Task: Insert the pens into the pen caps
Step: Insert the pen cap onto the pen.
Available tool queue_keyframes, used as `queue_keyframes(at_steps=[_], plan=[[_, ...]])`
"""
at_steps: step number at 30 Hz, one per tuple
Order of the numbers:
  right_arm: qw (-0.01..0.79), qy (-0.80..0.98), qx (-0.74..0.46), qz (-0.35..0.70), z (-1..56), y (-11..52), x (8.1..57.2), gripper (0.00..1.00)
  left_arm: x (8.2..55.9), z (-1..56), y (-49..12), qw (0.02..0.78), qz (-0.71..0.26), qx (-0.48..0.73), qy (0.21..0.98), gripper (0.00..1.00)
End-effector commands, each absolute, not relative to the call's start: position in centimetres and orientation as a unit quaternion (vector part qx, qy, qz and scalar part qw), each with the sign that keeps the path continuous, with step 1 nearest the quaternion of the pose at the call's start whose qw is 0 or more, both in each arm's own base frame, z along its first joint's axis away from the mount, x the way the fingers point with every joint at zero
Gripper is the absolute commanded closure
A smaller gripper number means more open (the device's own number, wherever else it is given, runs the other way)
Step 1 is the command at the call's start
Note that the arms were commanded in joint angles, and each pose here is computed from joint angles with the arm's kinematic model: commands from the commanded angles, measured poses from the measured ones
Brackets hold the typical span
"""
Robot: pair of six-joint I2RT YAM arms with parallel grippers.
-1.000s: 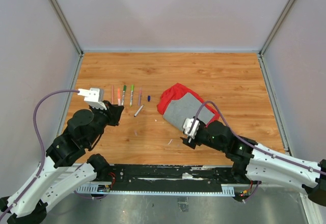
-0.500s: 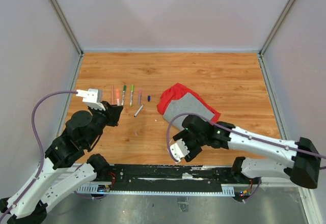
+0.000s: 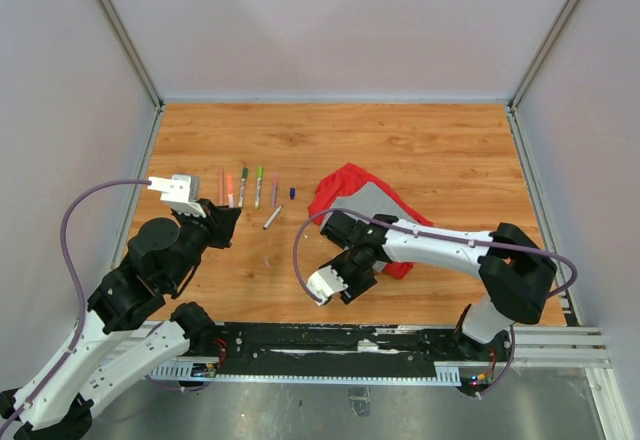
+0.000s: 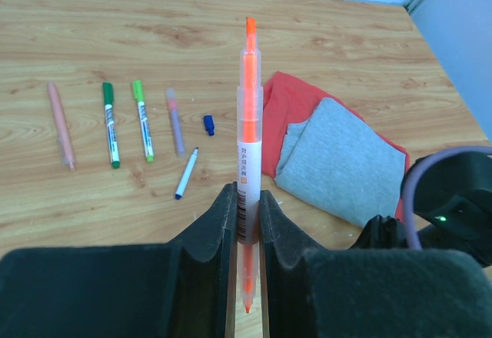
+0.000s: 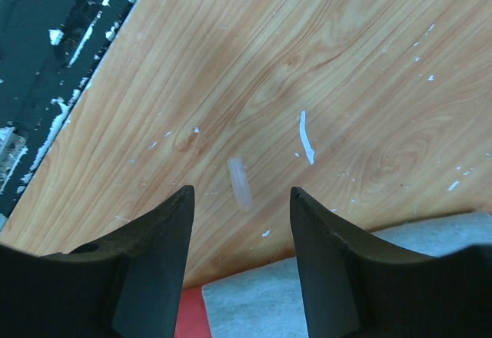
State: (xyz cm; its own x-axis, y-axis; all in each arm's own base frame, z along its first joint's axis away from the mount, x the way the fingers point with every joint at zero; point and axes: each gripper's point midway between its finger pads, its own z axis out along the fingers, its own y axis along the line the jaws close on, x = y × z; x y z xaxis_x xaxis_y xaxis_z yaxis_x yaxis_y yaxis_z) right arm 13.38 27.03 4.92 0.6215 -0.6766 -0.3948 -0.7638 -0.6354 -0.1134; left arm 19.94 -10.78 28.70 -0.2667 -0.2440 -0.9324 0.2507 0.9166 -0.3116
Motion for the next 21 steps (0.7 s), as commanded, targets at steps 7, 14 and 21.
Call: queue_keyframes(at_steps=[7,14,21], plan=[[0.094,0.397,-0.899,0.163,3.2,26.3,14.2,0.51,20.3,28.8,-10.5,0.611,-0.2,-0.011,0.766,0.99],[0.09,0.405,-0.897,0.151,2.0,26.4,14.9,0.57,20.5,28.6,-10.7,0.606,-0.197,-0.008,0.771,0.99],[0.074,0.411,-0.898,0.138,1.1,25.8,15.3,0.62,20.4,28.5,-10.7,0.606,-0.197,-0.009,0.77,1.0]])
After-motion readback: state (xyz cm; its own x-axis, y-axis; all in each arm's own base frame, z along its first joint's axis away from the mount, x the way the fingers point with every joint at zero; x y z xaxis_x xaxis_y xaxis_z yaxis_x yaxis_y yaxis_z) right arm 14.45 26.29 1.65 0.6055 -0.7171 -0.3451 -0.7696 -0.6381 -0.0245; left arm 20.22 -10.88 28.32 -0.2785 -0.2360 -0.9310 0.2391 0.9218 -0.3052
